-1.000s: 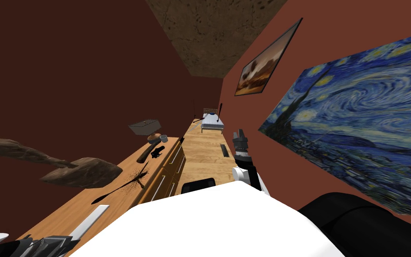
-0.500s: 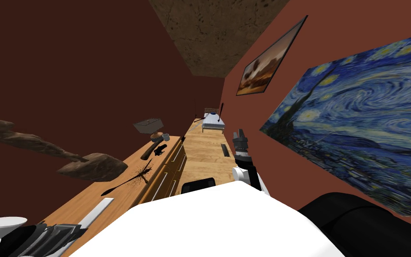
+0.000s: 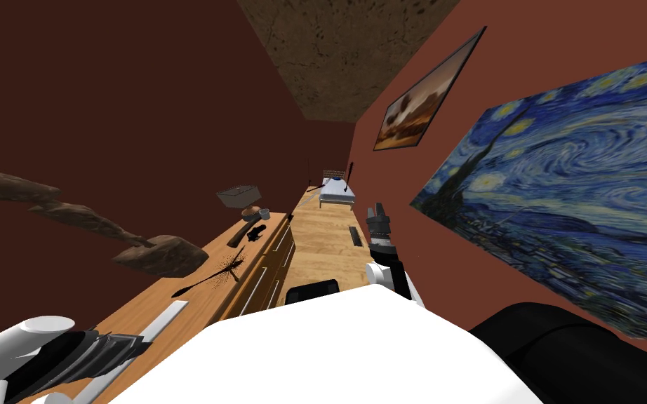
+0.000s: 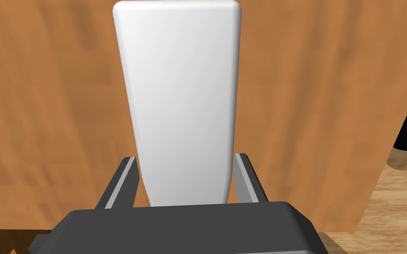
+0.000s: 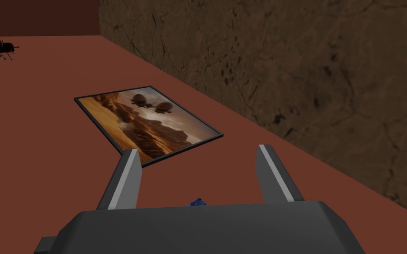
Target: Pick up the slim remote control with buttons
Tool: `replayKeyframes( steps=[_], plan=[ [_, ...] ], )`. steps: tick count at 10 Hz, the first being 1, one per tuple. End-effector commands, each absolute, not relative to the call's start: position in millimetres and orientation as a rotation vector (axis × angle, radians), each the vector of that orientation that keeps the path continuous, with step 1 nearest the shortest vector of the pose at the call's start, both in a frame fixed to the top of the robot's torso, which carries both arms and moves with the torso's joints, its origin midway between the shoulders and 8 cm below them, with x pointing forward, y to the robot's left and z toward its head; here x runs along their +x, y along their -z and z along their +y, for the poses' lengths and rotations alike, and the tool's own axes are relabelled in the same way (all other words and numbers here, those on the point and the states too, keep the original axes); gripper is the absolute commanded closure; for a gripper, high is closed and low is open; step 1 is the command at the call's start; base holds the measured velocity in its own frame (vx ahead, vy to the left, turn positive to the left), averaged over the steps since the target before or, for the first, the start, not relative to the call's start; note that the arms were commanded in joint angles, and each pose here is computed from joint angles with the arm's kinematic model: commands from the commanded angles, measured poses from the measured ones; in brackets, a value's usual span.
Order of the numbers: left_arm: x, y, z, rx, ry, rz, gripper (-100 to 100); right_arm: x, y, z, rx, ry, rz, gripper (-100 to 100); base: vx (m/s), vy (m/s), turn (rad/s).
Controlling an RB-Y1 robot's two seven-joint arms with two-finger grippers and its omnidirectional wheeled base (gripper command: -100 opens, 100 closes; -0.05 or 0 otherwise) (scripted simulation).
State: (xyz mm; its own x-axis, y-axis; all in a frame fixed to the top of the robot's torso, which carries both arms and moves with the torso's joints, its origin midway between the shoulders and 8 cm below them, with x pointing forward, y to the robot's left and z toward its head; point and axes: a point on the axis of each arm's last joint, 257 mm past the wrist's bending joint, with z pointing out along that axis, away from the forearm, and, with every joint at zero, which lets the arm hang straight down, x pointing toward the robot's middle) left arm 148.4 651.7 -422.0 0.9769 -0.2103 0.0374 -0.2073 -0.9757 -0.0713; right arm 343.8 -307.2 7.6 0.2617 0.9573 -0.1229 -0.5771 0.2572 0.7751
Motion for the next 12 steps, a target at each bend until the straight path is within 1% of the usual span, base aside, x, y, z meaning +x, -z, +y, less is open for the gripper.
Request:
replayKeyframes(
  steps=[1, 9, 11, 12],
  plan=[
    [162, 418, 647, -3.057, 0.075, 0.327, 100, 344, -8, -307, 0.683, -1.155, 0.675, 0, -0.037, 0.020, 0.056],
    [203, 412, 621, -3.065, 0.067, 0.380, 100, 344, -8, -307, 0.683, -1.155, 0.675, 0, -0.033, 0.014, 0.033],
    [202, 413, 623, -3.063, 0.062, 0.386, 100, 344, -8, -307, 0.683, -1.155, 0.675, 0, -0.019, 0.008, 0.010],
    [202, 413, 622, -3.064, 0.061, 0.386, 0, 344, -8, -307, 0.683, -1.155, 0.675, 0, 0.000, 0.000, 0.000]
  ],
)
